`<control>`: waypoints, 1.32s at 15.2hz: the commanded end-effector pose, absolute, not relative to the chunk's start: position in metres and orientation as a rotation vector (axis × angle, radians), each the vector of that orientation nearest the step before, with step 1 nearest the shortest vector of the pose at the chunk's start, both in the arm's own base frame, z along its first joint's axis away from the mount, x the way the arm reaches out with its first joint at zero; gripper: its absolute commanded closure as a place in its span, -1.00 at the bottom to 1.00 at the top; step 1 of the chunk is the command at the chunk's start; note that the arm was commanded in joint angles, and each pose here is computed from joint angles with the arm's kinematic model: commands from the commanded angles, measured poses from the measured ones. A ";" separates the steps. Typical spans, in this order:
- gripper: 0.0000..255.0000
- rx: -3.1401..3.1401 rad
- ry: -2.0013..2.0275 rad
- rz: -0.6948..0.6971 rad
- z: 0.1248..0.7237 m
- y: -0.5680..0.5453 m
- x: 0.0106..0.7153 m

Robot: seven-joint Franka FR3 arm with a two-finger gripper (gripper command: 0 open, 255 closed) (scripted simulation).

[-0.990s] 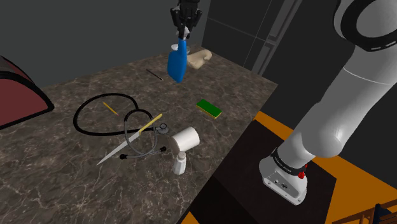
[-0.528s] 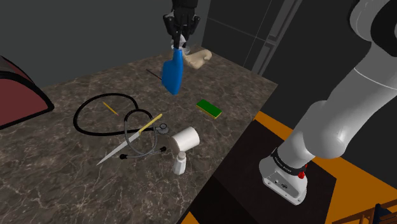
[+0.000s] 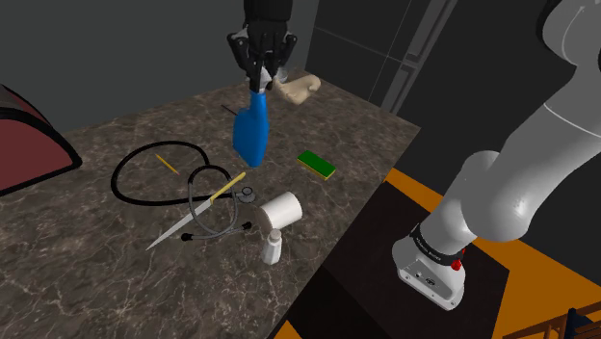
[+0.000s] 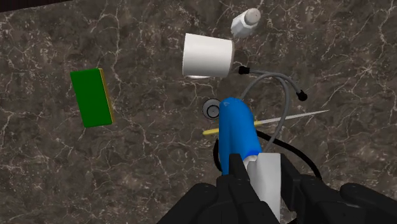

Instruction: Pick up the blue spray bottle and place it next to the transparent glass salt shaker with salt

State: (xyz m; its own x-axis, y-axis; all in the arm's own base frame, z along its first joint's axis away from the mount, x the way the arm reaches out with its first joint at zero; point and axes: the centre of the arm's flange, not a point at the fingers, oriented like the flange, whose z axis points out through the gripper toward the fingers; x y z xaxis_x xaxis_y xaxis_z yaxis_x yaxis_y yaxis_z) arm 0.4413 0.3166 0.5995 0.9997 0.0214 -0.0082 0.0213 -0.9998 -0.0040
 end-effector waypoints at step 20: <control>1.00 -3.138 -0.031 0.013 0.599 0.531 0.268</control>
